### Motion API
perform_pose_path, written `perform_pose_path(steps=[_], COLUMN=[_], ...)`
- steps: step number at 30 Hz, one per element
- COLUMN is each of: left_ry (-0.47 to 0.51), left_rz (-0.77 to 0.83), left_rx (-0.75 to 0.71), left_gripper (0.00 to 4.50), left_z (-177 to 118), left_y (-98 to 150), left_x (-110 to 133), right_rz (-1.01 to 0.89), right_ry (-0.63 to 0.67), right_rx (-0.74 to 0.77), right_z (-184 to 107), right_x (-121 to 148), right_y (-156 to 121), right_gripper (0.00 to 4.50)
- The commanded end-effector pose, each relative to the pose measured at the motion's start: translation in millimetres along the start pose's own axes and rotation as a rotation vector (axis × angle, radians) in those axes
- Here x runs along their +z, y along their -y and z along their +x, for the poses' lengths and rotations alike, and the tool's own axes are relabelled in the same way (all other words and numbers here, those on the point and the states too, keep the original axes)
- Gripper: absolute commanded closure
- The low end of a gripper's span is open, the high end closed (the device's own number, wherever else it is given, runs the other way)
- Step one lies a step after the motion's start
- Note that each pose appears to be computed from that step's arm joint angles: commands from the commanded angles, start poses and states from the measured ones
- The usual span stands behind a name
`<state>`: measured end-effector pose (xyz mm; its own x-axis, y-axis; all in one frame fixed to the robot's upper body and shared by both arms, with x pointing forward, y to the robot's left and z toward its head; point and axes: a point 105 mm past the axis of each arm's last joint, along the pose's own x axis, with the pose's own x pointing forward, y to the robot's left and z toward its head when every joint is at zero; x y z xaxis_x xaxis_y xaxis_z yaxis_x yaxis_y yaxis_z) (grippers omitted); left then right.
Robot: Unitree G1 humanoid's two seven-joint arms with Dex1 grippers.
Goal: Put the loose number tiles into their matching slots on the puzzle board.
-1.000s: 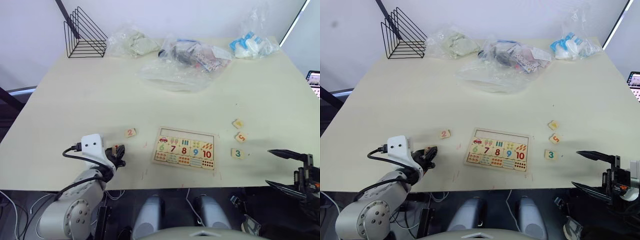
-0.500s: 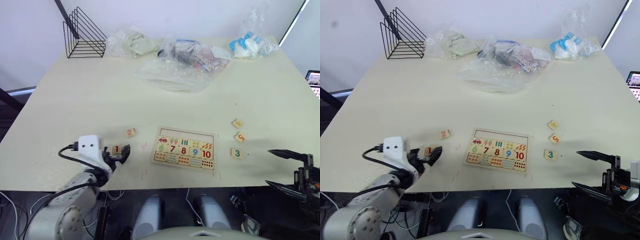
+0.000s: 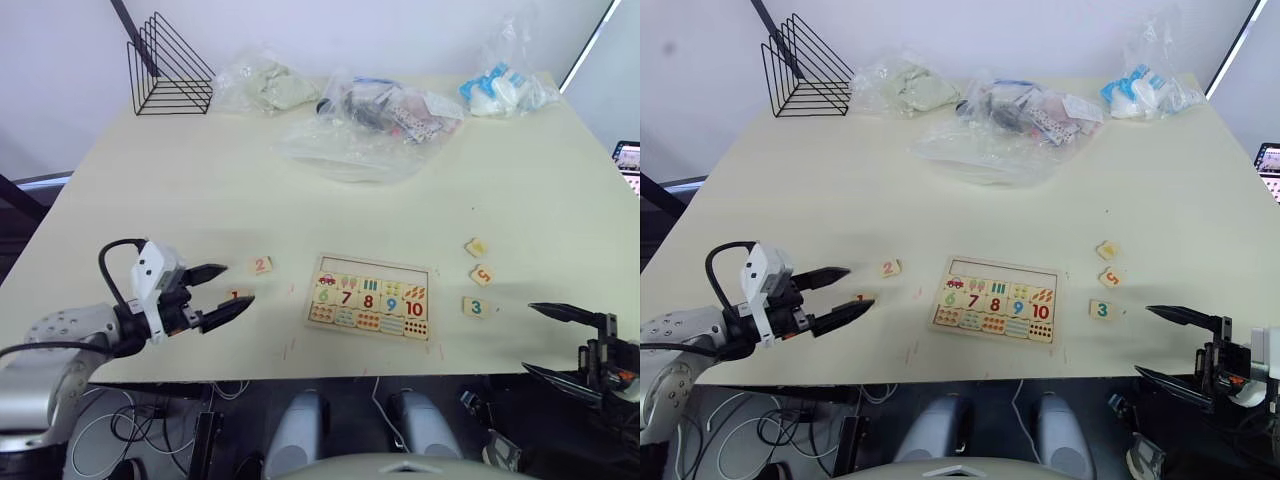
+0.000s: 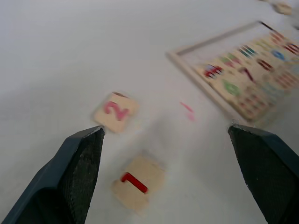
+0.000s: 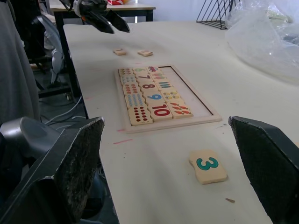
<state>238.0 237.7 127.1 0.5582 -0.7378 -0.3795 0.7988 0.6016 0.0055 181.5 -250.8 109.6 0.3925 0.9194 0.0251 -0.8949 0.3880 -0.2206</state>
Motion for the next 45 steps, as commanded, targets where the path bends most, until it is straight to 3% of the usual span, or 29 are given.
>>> perform_pose_path(steps=[1,5,15,26,27,29,45], left_ry=[-0.021,-0.111,-0.22,-0.216,-0.214,-0.211,-0.226], left_rz=[0.14,0.331,0.416,0.387,0.383,0.379,0.307], left_rx=[-0.147,-0.28,-0.376,-0.399,-0.399,-0.401,-0.399], left_gripper=[0.05,0.05,0.05,0.05,0.55,1.05,1.05], left_z=[-8,-15,-10,1,2,4,9], left_y=[-6,-25,-47,-53,-53,-53,-54], left_x=[3,-4,-20,-25,-25,-25,-36], right_rz=[-0.044,-0.052,-0.064,-0.062,-0.061,-0.06,-0.063], right_ry=[0.012,0.011,0.011,0.012,0.011,0.008,-0.008], right_rx=[-0.001,0.0,0.006,0.012,0.012,0.011,0.012], right_z=[2,3,5,2,2,1,-2], right_x=[7,7,9,11,11,10,11], right_y=[2,4,6,6,6,6,8], right_gripper=[0.0,0.0,0.0,0.0,0.0,0.0,0.0])
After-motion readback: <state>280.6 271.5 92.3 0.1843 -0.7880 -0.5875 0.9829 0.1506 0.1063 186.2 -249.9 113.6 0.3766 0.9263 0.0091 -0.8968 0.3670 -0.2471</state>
